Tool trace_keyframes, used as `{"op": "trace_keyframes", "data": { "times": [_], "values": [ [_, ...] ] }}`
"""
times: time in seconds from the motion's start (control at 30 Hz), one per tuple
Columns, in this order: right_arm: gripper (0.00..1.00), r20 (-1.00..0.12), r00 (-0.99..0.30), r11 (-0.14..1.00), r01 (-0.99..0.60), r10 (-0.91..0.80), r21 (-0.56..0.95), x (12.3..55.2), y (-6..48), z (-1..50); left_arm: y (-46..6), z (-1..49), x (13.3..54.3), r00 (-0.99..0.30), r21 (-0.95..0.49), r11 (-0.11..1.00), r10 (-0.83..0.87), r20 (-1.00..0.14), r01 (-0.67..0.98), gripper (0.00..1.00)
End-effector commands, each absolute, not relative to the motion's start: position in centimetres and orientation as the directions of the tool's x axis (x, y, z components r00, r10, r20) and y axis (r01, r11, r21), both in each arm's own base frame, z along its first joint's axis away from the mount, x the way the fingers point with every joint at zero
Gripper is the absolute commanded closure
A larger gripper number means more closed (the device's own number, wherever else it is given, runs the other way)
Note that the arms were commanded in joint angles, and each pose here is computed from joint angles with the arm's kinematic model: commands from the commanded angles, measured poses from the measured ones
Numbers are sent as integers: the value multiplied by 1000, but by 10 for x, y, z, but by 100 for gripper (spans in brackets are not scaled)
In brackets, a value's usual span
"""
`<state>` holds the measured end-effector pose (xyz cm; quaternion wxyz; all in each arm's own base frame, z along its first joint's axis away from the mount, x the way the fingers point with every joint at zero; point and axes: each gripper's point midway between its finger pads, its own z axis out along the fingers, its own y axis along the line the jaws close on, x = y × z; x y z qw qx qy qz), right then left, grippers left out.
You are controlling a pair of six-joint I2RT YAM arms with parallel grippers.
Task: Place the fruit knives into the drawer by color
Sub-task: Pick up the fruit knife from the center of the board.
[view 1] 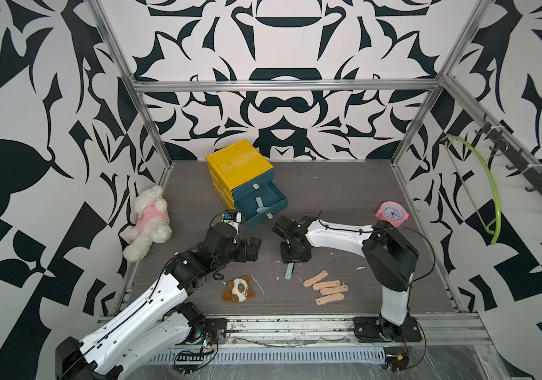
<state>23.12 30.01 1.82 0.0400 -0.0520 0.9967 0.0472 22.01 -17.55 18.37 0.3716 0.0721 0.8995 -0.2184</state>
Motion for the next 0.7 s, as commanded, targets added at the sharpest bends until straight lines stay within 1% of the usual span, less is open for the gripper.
{"op": "trace_keyframes", "data": {
  "times": [0.0,0.07,0.2,0.33,0.47,0.67],
  "values": [
    [61,-95,-977,980,-194,-189,44,228,311,16,-173,181,220,-711,-339,898,-42,-702,281,1],
    [63,-95,-972,976,-216,-214,18,228,311,11,-173,181,220,-713,-341,897,-42,-700,282,1],
    [72,-104,-962,968,-249,-251,-32,231,306,5,-173,179,220,-717,-339,899,-41,-696,277,1],
    [81,-149,-944,956,-288,-294,-62,237,307,7,-172,176,221,-722,-333,904,-40,-691,268,1],
    [88,-205,-925,947,-318,-319,-38,244,313,13,-172,175,221,-725,-330,907,-40,-687,263,1],
    [93,-361,-877,927,-367,-318,74,255,333,42,-171,175,220,-731,-335,907,-48,-681,253,1]
  ]
}}
